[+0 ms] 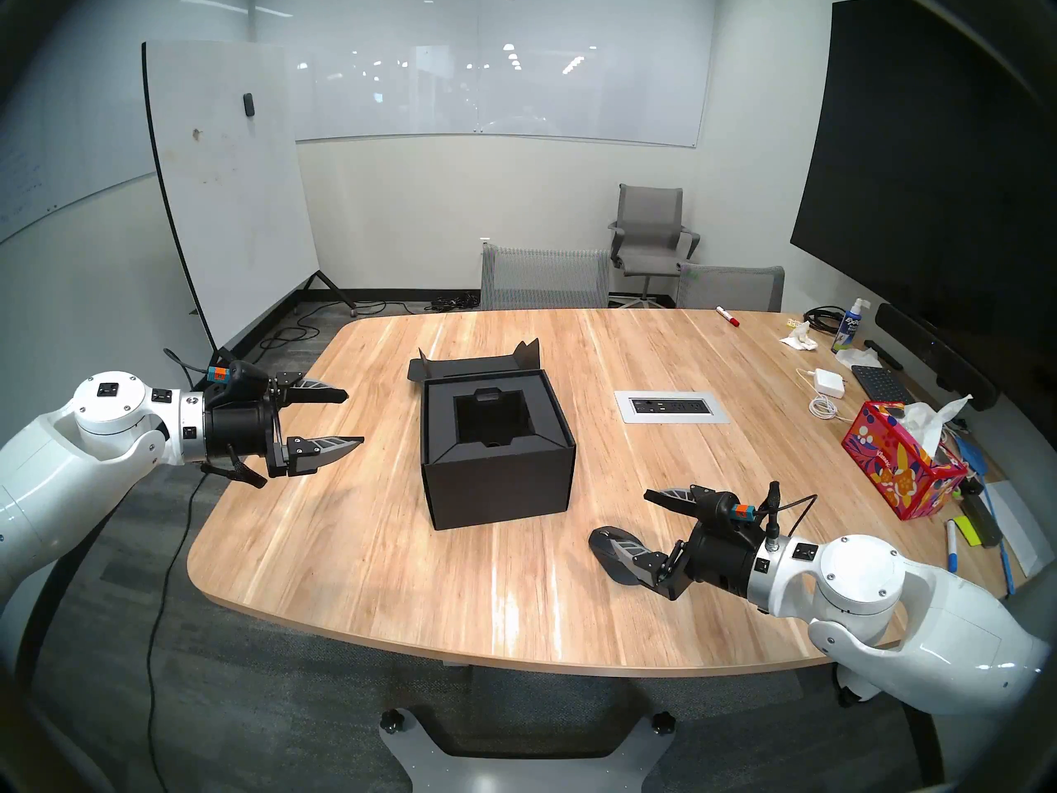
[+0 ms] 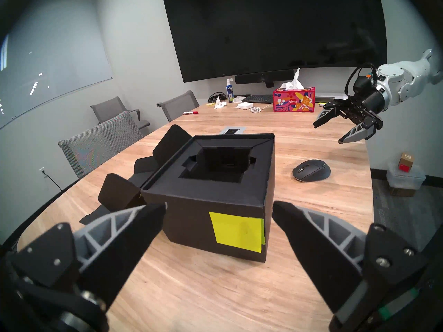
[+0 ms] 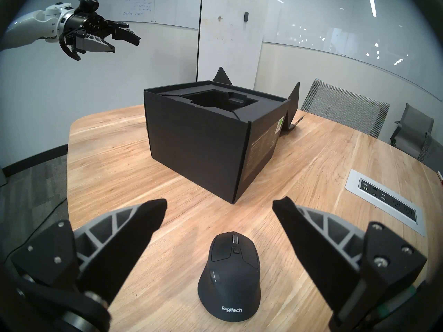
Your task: Open the box and place the mouse inside
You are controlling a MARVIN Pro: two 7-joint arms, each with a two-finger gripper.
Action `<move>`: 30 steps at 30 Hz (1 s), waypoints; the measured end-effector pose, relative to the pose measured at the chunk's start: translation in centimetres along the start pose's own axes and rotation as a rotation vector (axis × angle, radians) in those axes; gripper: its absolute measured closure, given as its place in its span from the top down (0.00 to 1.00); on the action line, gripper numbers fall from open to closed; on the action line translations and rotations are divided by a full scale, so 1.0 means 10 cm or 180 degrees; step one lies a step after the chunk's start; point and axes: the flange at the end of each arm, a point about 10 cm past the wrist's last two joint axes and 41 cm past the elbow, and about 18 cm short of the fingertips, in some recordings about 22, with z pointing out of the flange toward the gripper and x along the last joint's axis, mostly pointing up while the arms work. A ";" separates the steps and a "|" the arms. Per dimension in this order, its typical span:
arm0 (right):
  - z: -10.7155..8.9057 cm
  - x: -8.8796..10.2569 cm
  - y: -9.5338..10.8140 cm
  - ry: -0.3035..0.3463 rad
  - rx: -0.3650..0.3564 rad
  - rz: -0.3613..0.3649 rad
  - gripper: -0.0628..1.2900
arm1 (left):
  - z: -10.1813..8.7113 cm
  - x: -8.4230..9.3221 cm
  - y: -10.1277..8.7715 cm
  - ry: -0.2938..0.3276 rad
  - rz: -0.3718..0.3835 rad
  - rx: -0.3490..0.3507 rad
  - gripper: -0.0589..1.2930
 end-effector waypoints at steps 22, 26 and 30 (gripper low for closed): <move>0.00 0.00 0.00 0.0000 0.0000 -0.0001 0.94 | 0.01 0.02 0.00 0.0031 0.0011 -0.0010 0.93; 0.00 0.00 0.00 0.0000 0.0000 -0.0001 0.94 | 0.01 0.03 0.00 0.0028 0.0014 -0.0002 0.93; 0.00 0.00 0.00 0.0000 0.0000 -0.0001 0.94 | 0.01 0.03 -0.01 0.0027 0.0016 0.0004 0.93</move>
